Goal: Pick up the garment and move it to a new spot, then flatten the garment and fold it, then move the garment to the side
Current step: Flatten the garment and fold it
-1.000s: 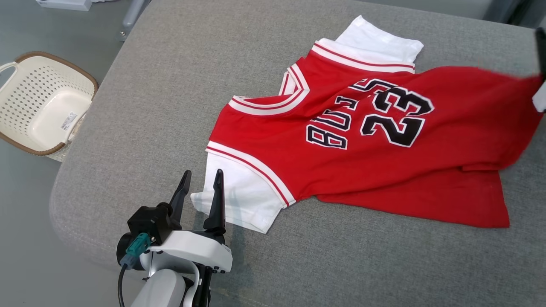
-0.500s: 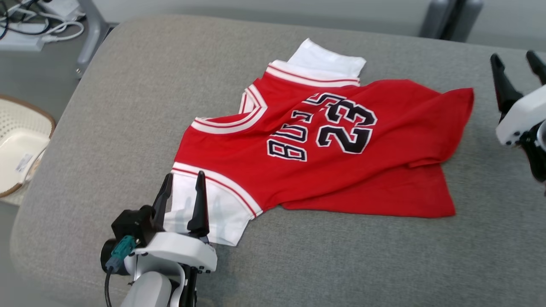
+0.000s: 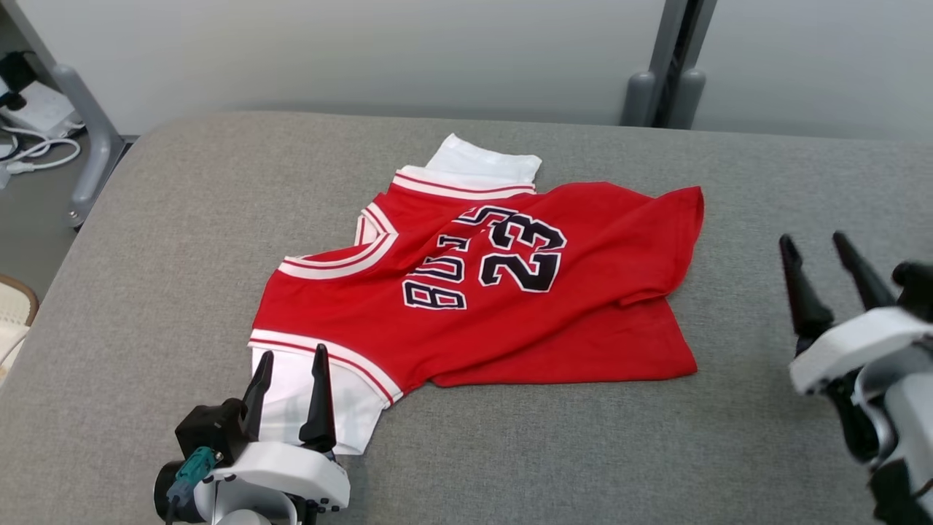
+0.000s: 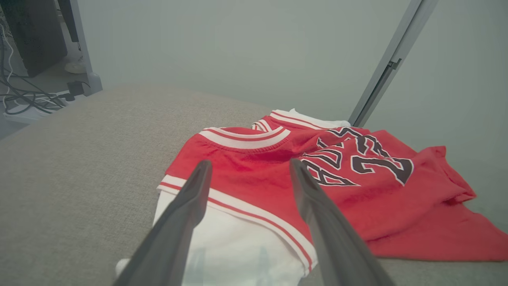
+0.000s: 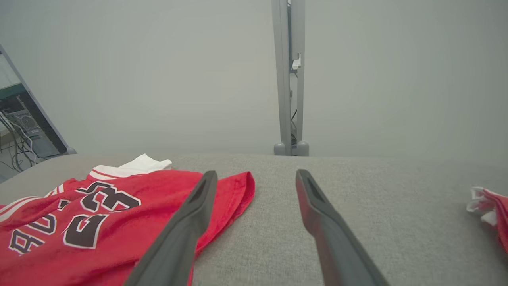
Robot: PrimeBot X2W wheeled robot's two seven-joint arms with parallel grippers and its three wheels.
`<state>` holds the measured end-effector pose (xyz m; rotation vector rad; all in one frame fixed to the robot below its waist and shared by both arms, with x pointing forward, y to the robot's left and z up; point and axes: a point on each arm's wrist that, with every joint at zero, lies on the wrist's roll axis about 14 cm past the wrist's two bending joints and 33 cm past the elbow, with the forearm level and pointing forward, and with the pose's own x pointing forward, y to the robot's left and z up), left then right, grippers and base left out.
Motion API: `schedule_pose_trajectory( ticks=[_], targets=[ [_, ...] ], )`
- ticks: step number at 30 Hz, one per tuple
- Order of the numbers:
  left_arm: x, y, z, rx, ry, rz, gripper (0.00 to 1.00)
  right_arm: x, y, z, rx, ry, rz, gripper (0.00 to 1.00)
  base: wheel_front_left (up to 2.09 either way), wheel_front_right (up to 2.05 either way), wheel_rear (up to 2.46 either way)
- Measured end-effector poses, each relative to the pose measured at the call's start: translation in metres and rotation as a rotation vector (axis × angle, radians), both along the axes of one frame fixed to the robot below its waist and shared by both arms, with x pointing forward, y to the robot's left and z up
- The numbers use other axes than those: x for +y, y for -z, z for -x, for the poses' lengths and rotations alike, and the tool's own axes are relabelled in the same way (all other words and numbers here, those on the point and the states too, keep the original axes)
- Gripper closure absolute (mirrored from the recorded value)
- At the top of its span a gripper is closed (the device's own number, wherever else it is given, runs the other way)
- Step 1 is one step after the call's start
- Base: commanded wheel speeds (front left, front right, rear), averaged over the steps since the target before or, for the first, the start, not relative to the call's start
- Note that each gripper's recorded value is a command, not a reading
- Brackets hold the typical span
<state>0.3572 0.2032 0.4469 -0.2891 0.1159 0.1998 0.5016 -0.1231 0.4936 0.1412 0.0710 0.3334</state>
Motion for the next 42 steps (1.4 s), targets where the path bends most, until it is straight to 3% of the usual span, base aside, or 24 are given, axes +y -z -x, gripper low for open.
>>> schedule_pose_trajectory(
  ticks=[9,15,27,39,40,41,42],
  targets=[
    [-0.005,0.003,0.002,0.008,0.023,0.0,0.0,0.026,0.024,0.032,0.034,-0.037,-0.003,0.0,0.0,0.0,0.0],
    [-0.007,0.009,0.005,0.029,0.029,-0.004,0.0,0.06,0.053,0.044,0.125,-0.126,0.023,0.0,0.0,0.0,0.0],
    [0.002,0.019,0.006,0.064,-0.003,-0.002,0.0,0.083,0.096,0.045,0.255,-0.2,0.081,0.0,0.0,0.0,0.0],
    [0.003,0.022,0.005,0.076,-0.009,-0.001,0.0,0.089,0.11,0.041,0.306,-0.214,0.078,0.0,0.0,0.0,0.0],
    [0.003,0.022,0.004,0.076,-0.01,0.0,0.0,0.091,0.113,0.042,0.316,-0.22,0.078,0.09,0.0,0.0,0.0],
    [0.003,0.022,0.004,0.076,-0.01,-0.001,0.0,0.092,0.113,0.041,0.317,-0.222,0.08,0.52,0.0,0.0,0.0],
    [0.003,0.022,0.003,0.076,-0.01,-0.001,0.0,0.093,0.113,0.041,0.319,-0.224,0.078,0.7,0.0,0.0,0.0]
  ],
)
